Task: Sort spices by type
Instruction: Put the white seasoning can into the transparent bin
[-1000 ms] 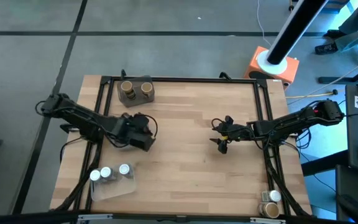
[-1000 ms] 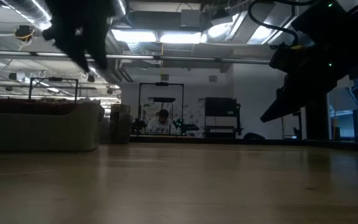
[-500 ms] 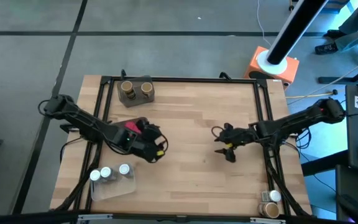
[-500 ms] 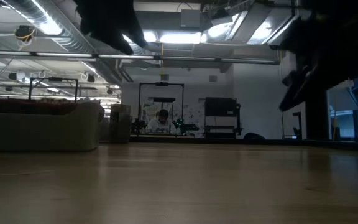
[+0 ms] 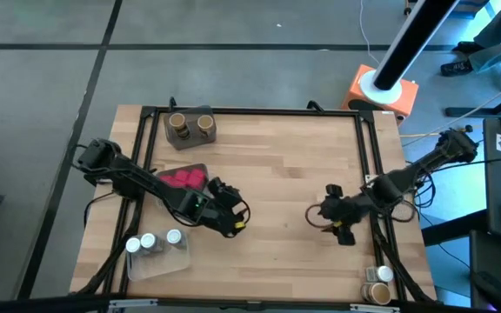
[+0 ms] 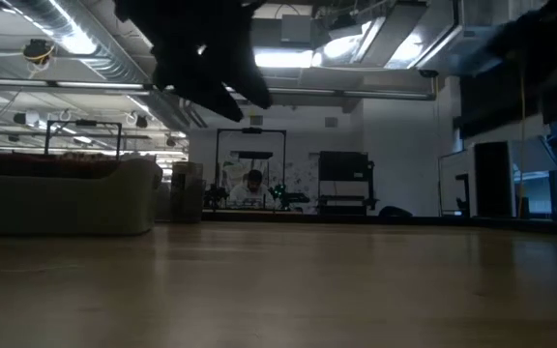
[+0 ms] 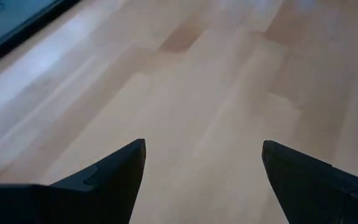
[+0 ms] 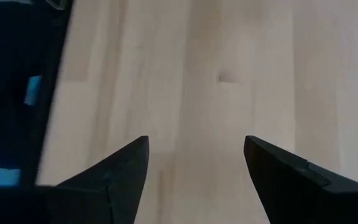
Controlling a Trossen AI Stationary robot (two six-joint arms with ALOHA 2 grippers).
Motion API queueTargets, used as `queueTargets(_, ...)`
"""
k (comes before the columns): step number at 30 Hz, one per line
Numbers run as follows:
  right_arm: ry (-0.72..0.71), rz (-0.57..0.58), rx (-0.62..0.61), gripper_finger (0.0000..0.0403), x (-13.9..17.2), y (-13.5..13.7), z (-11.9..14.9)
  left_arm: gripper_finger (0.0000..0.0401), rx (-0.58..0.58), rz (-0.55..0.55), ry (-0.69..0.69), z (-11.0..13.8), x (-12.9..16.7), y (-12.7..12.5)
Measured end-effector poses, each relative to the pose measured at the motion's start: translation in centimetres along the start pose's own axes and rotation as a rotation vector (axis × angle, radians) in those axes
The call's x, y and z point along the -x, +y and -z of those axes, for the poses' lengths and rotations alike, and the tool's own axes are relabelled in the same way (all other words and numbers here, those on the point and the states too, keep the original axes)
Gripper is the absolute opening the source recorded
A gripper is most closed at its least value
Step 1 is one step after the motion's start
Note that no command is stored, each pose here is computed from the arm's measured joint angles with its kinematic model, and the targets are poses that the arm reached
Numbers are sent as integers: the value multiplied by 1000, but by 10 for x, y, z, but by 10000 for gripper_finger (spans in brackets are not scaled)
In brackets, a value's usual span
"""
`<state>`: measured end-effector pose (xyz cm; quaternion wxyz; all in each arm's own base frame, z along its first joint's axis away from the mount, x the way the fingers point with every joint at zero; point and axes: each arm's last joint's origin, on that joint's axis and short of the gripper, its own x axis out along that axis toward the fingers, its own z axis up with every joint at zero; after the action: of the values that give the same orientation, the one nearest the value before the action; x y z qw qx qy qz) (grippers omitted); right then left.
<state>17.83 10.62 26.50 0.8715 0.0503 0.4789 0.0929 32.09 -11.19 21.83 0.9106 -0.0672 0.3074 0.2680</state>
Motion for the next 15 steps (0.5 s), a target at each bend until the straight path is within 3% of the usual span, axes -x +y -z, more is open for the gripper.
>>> queueTargets(8,131,20,-74,212,27,35,-3,306,20,84,-57,-2,-10,-14)
queueTargets(15,376,1,-224,155,33,65,0,306,-28,127,-140,-12,-9,-19)
